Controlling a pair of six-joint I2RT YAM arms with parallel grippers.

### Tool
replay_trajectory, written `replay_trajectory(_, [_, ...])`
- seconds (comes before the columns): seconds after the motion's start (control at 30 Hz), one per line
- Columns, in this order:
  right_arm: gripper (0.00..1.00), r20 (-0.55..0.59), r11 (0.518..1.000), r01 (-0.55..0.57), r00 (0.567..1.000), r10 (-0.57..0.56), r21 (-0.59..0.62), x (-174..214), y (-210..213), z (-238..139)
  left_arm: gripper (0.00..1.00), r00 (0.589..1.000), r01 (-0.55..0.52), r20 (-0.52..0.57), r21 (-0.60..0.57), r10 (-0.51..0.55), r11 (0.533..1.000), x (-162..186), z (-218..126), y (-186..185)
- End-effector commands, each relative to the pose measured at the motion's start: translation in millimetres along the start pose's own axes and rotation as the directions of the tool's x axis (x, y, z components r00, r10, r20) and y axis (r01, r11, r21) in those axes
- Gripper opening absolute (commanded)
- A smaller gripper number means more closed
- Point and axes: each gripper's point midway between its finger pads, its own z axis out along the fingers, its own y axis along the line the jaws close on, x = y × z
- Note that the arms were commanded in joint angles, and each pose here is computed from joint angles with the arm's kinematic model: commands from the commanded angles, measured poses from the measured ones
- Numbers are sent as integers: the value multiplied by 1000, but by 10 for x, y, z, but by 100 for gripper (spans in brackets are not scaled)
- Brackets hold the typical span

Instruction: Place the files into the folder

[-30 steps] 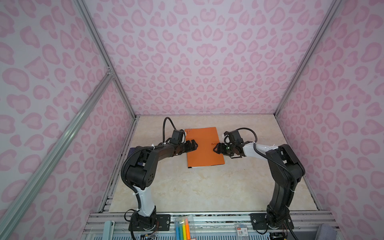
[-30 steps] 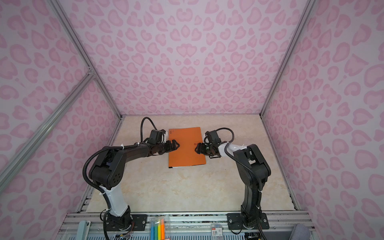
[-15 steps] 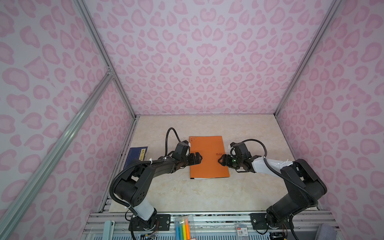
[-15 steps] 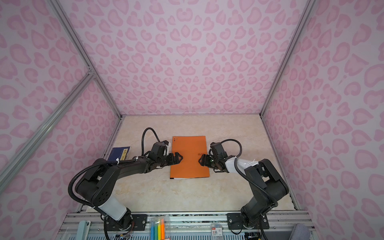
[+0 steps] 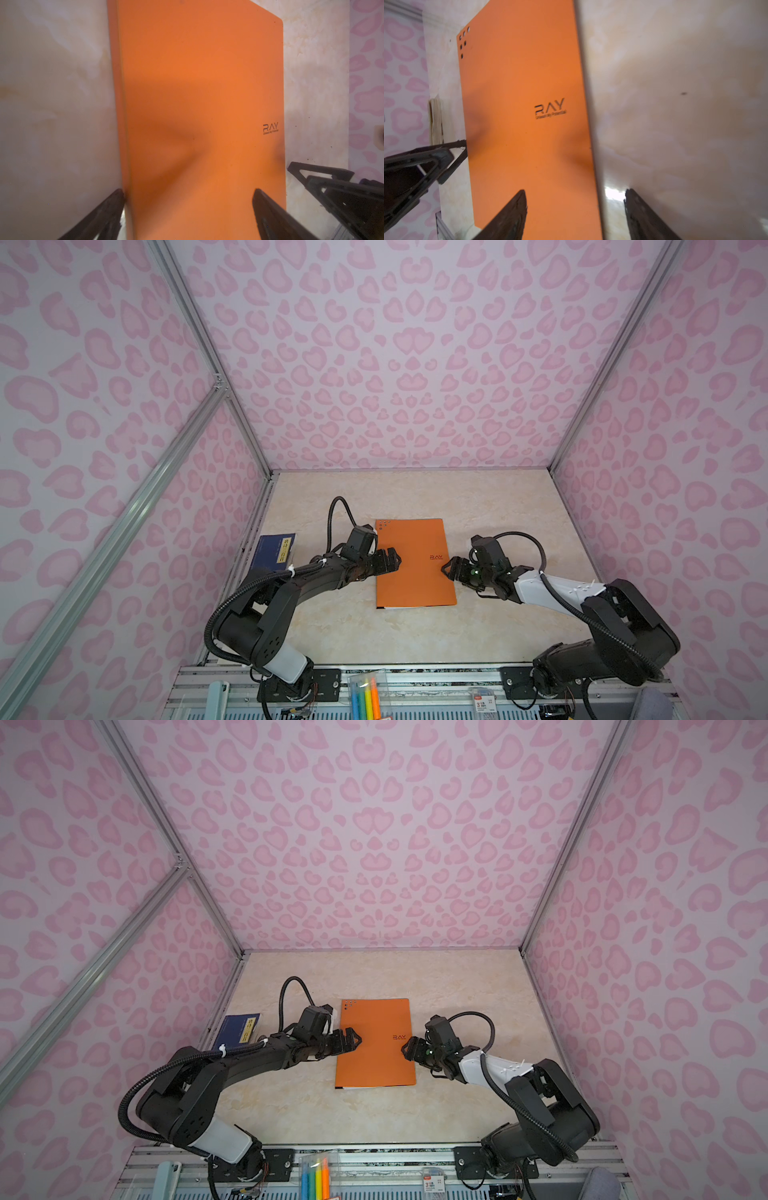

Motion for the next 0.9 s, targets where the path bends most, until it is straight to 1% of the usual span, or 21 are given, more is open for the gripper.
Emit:
replay_trajectory(0.0, [78, 40, 999, -5, 999, 3, 43, -139, -86, -97, 98, 999, -19, 34, -29, 20, 999, -139, -128, 34])
replay_trajectory(0.03, [84, 44, 999, 2, 999, -4, 47, -191, -92, -153, 98, 998, -15, 66, -35, 17, 999, -227, -219, 51])
replay_trajectory(0.07, [97, 59, 999, 8, 998, -11, 45, -257, -91, -219, 98, 995, -19, 96, -43, 23, 999, -297, -310, 70])
replay_trajectory(0.13, [98, 126, 998, 38, 991, -44, 51, -459, -76, -440, 98, 977, -47, 202, -84, 63, 995, -504, -618, 85])
replay_trajectory(0.2, [98, 211, 993, 71, 973, -90, 93, -687, -88, -710, 98, 935, -64, 333, -177, 121, 982, -703, -989, 152])
replay_trajectory(0.27, [98, 337, 975, 60, 932, -131, 213, -980, -234, -1032, 98, 848, 3, 504, -316, 166, 949, -882, -1460, 373])
replay_trajectory(0.3, [98, 387, 960, 31, 911, -141, 278, -1103, -353, -1187, 98, 803, 69, 571, -379, 174, 923, -921, -1654, 530])
replay_trajectory(0.33, [98, 456, 932, -30, 878, -149, 362, -1245, -535, -1382, 97, 741, 157, 648, -426, 179, 891, -954, -1871, 702])
replay_trajectory(0.37, [98, 518, 895, -110, 843, -146, 432, -1350, -745, -1581, 98, 685, 223, 700, -463, 200, 858, -974, -2035, 860])
replay_trajectory(0.43, [98, 620, 843, -232, 771, -145, 486, -1473, -1037, -1913, 98, 624, 257, 724, -546, 295, 797, -986, -2186, 1051])
replay_trajectory(0.47, [98, 653, 847, -227, 738, -172, 480, -1527, -1088, -1993, 98, 612, 273, 719, -584, 331, 764, -986, -2231, 1137])
replay_trajectory(0.53, [98, 737, 871, -199, 633, -236, 450, -1611, -1149, -2076, 98, 586, 362, 723, -638, 366, 679, -1009, -2349, 1363])
replay_trajectory(0.57, [98, 757, 875, -171, 592, -277, 454, -1611, -1179, -2085, 98, 565, 402, 738, -636, 368, 658, -1029, -2388, 1436])
replay_trajectory(0.6, [98, 784, 879, -139, 531, -322, 455, -1611, -1182, -2104, 97, 554, 425, 746, -634, 369, 646, -1051, -2388, 1522])
replay_trajectory(0.63, [98, 790, 875, -101, 488, -371, 473, -1583, -1187, -2101, 97, 540, 428, 755, -627, 372, 651, -1080, -2358, 1586])
replay_trajectory(0.67, [98, 792, 866, -88, 460, -402, 491, -1548, -1217, -2099, 97, 532, 424, 759, -623, 376, 658, -1085, -2307, 1653])
replay_trajectory(0.7, [98, 792, 855, -105, 447, -416, 508, -1505, -1293, -2098, 96, 529, 422, 760, -622, 378, 660, -1092, -2244, 1750])
replay_trajectory(0.77, [98, 787, 832, -163, 460, -412, 531, -1440, -1466, -2082, 97, 565, 411, 727, -659, 391, 630, -1070, -2114, 1951])
replay_trajectory(0.8, [98, 773, 821, -161, 473, -423, 547, -1431, -1509, -2059, 99, 564, 414, 718, -673, 408, 613, -1074, -2089, 2033])
replay_trajectory(0.83, [98, 757, 811, -153, 487, -436, 565, -1424, -1541, -2024, 98, 577, 384, 698, -689, 423, 614, -1110, -2057, 2016])
replay_trajectory(0.87, [98, 752, 805, -151, 487, -444, 573, -1428, -1558, -2006, 96, 562, 334, 693, -690, 452, 642, -1154, -2030, 1957])
